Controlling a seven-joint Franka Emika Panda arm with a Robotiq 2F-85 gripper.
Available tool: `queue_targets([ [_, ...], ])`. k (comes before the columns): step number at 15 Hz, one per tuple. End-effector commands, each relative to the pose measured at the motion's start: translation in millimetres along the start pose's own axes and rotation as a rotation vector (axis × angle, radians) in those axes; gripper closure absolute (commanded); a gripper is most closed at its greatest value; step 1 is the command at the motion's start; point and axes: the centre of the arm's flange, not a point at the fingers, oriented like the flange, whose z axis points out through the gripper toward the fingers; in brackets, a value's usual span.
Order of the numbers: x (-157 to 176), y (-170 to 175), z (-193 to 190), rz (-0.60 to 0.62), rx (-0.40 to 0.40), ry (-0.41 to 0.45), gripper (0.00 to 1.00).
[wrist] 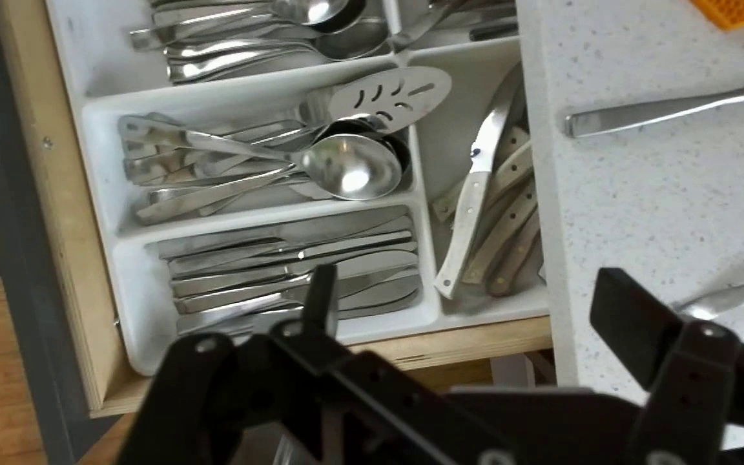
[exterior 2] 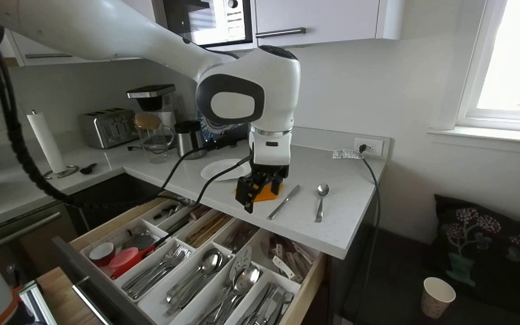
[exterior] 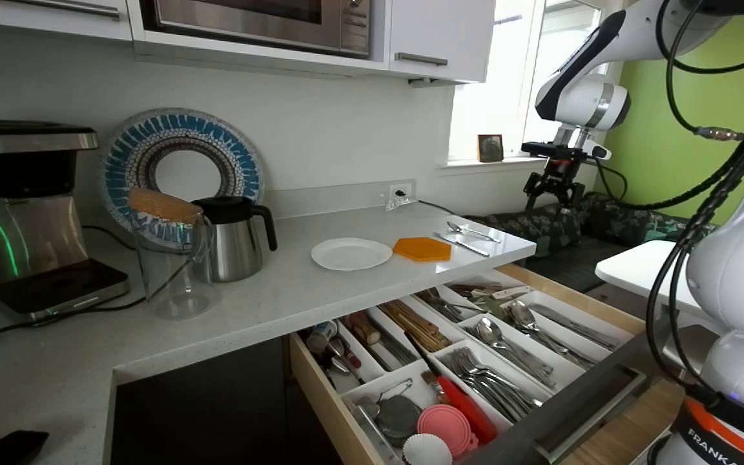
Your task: Remove one spoon from the drawer
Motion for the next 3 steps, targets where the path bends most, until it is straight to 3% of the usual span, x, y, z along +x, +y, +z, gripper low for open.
queue_targets([
  [1,-2.3,3.6,-0.9,-0.014,-0.005,0.004,0.0],
  [3,-4.1,6.7,-1.7,-0.028,-0.008,0.006,0.0],
])
